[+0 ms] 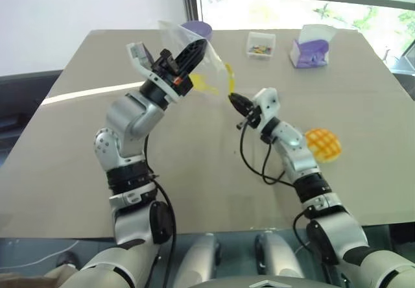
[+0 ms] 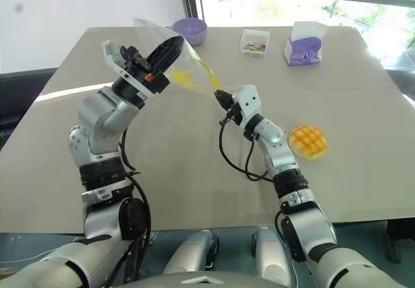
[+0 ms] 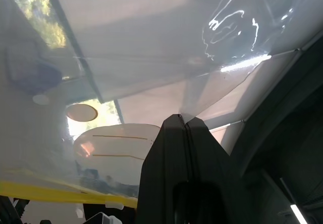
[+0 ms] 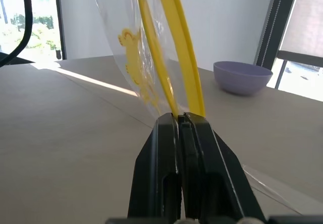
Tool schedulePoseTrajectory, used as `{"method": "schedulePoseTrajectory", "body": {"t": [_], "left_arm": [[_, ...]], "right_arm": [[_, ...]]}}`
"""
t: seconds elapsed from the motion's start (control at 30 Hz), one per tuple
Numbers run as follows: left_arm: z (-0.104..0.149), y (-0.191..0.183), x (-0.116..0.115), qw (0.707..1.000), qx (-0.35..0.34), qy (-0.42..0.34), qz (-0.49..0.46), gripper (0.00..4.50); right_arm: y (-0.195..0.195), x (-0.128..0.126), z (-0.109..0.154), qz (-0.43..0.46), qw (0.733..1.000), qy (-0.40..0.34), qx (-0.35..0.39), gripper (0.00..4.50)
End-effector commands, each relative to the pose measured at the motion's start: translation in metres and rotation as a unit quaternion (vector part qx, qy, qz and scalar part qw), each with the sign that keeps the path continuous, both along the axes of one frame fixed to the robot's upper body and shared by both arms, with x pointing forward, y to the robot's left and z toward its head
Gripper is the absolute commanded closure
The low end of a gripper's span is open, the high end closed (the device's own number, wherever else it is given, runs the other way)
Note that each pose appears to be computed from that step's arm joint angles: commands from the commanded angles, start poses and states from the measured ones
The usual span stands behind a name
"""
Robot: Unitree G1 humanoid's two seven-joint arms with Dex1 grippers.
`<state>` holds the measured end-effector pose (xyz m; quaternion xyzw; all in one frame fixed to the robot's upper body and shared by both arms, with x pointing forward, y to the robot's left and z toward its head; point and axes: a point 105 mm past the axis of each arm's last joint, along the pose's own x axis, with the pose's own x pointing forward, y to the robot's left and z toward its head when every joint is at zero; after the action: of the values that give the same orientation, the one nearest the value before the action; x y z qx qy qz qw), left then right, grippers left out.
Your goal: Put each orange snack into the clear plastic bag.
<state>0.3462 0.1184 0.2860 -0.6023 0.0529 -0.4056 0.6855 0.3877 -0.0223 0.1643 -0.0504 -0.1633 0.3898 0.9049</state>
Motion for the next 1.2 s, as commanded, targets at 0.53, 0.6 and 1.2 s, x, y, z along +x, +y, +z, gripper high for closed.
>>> {"method": "schedulePoseTrajectory", "body": {"t": [0.53, 0.6, 1.2], "left_arm": [[0.017, -0.006, -0.008, 0.999, -0.008, -0.032, -0.014, 4.5], [0.017, -0.007, -0.008, 0.999, -0.007, -0.031, -0.016, 4.5], [0.016, -0.008, -0.01, 0.999, -0.007, -0.031, -0.016, 4.5]], "right_arm": [[-0.01, -0.021, 0.015, 0.011, 0.999, -0.033, 0.006, 1.89], [-0.006, -0.017, 0.019, 0.01, 0.999, -0.039, 0.008, 1.89], [-0.012, -0.006, 0.024, -0.009, 0.999, -0.052, 0.013, 1.89]]}}
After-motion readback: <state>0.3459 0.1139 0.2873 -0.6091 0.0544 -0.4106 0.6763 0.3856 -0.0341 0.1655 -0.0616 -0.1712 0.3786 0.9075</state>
